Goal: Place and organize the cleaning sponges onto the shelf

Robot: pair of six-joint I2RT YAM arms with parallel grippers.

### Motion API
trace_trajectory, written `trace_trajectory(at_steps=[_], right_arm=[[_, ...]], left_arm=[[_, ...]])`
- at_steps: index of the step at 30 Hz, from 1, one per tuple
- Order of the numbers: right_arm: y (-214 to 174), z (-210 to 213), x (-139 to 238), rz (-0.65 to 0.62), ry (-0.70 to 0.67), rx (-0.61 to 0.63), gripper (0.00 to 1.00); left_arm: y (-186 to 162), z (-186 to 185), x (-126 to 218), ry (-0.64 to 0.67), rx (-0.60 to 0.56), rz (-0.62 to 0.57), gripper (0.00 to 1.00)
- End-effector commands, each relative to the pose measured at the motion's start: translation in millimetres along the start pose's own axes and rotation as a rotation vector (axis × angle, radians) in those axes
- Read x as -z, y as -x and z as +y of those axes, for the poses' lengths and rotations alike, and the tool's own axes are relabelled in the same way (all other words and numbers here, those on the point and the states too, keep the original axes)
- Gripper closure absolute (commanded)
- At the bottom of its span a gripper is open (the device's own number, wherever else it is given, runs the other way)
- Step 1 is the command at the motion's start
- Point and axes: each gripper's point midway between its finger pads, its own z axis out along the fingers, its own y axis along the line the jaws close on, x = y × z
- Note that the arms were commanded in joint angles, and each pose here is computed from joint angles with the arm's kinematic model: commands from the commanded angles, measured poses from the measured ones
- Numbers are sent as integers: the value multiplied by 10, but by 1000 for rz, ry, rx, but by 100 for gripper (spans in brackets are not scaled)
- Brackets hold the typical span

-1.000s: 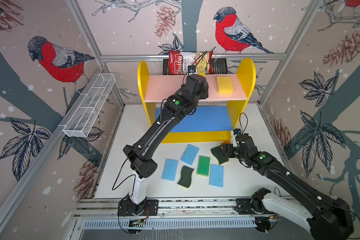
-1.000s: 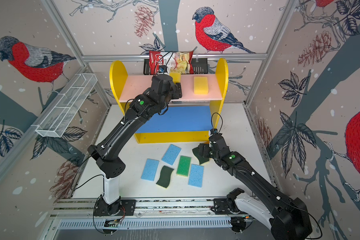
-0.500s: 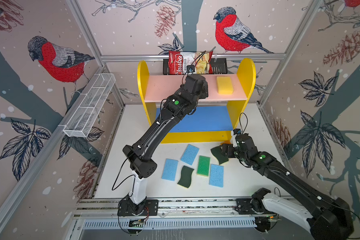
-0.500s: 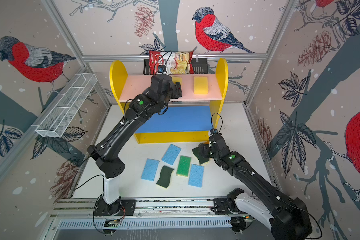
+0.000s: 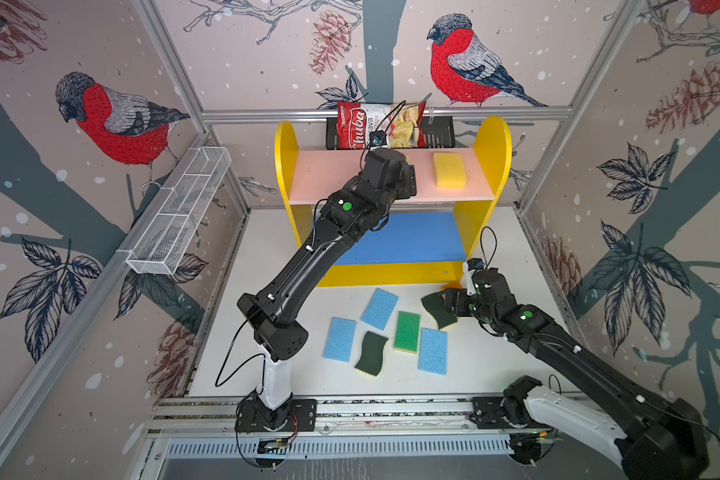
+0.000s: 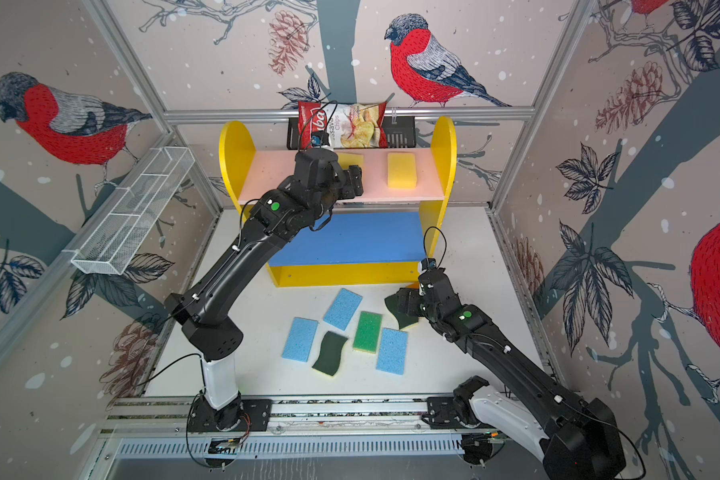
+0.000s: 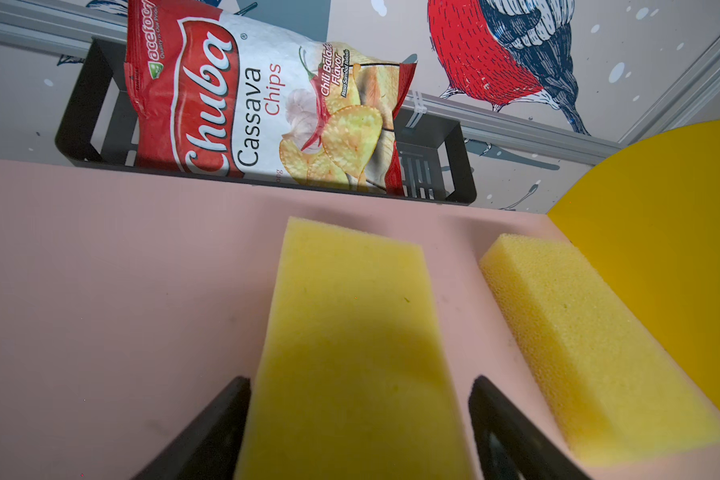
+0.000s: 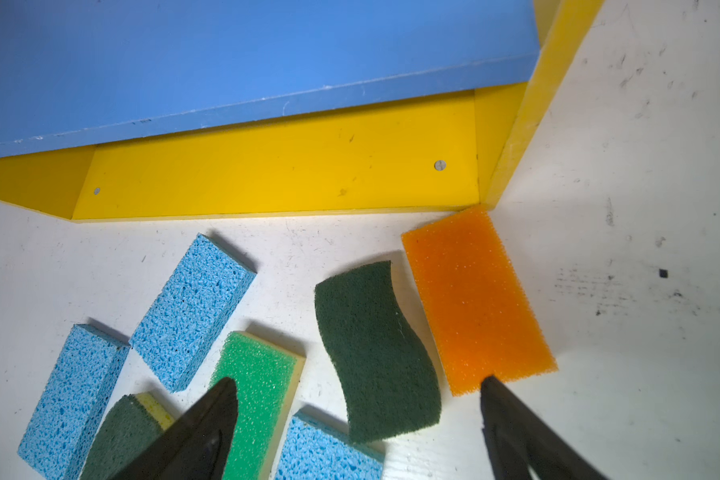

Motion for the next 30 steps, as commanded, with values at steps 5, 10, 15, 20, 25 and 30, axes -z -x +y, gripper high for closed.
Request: trace_trajectory(at_steps=[5,10,15,20,25,30], right_arm=[[21,8,34,-25,11,-21,9],[13,3,44,-27,12,-23,9],[4,0,46,-28,13,-26,9],[11,7,46,-31,16,-26,9],[7,11,39,-30,19,-26,9],[8,20,35,-30,24,-28,9]], left_arm=[[0,-96,39,-83,52,15,17],[12,-117,47,-107,71,12,17],[13,-142,71,-130,78,10,17],[12,-124,122,-139,92,4,18],[21,-110,175,-152,101,-5,18],[1,-150,181,-190,106,-1,19]])
